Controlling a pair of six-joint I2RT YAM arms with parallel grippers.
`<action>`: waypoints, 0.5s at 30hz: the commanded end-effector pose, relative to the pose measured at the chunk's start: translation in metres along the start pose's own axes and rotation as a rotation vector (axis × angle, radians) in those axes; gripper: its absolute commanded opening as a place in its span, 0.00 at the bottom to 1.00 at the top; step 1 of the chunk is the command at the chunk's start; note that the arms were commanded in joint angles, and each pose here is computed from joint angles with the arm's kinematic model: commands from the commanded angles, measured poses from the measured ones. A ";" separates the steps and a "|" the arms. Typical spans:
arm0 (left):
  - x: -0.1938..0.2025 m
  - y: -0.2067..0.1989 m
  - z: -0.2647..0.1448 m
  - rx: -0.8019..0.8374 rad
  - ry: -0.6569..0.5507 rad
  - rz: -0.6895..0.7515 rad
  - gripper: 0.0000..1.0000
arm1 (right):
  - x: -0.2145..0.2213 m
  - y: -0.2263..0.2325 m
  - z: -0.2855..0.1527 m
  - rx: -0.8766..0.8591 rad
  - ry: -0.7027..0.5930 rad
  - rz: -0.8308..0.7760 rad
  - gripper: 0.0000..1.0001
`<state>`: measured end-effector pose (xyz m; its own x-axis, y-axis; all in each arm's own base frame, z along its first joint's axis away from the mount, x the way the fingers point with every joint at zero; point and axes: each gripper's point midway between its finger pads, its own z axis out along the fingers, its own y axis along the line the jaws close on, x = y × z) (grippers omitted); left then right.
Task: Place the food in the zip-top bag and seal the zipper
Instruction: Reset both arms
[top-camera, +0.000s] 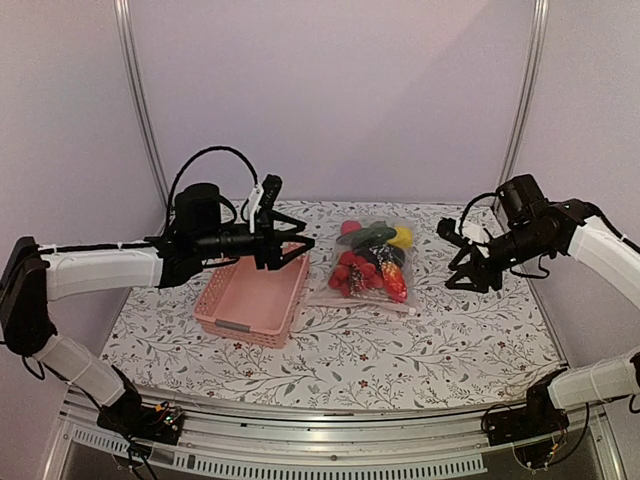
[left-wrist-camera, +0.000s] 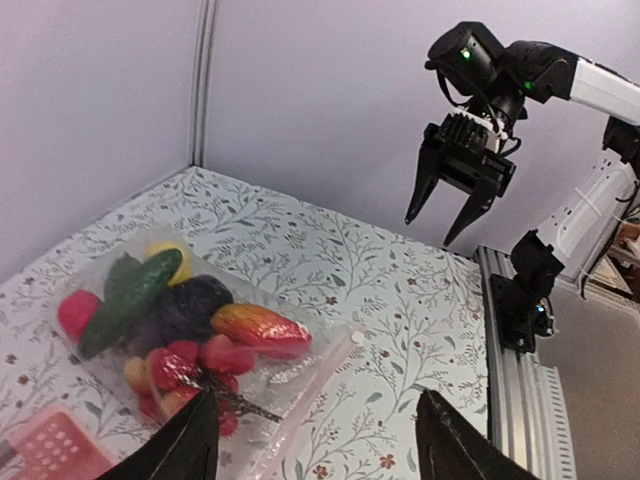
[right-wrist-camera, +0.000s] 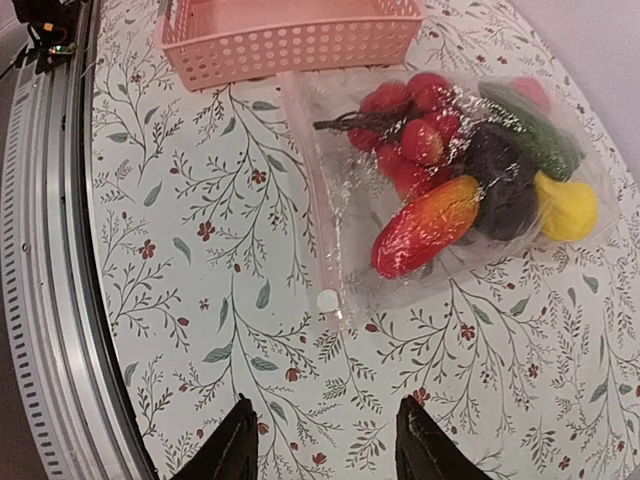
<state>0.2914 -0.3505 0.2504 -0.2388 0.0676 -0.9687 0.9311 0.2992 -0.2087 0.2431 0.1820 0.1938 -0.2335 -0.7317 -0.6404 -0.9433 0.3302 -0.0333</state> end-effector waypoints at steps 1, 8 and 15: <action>-0.014 0.049 -0.028 -0.348 0.103 0.152 0.67 | -0.057 -0.043 -0.054 0.212 -0.226 0.040 0.47; -0.124 0.096 -0.111 -0.808 -0.071 0.201 0.88 | -0.111 -0.131 -0.170 0.652 -0.539 0.309 0.98; -0.143 0.100 -0.131 -0.877 -0.096 0.171 1.00 | -0.115 -0.153 -0.189 0.749 -0.642 0.447 0.99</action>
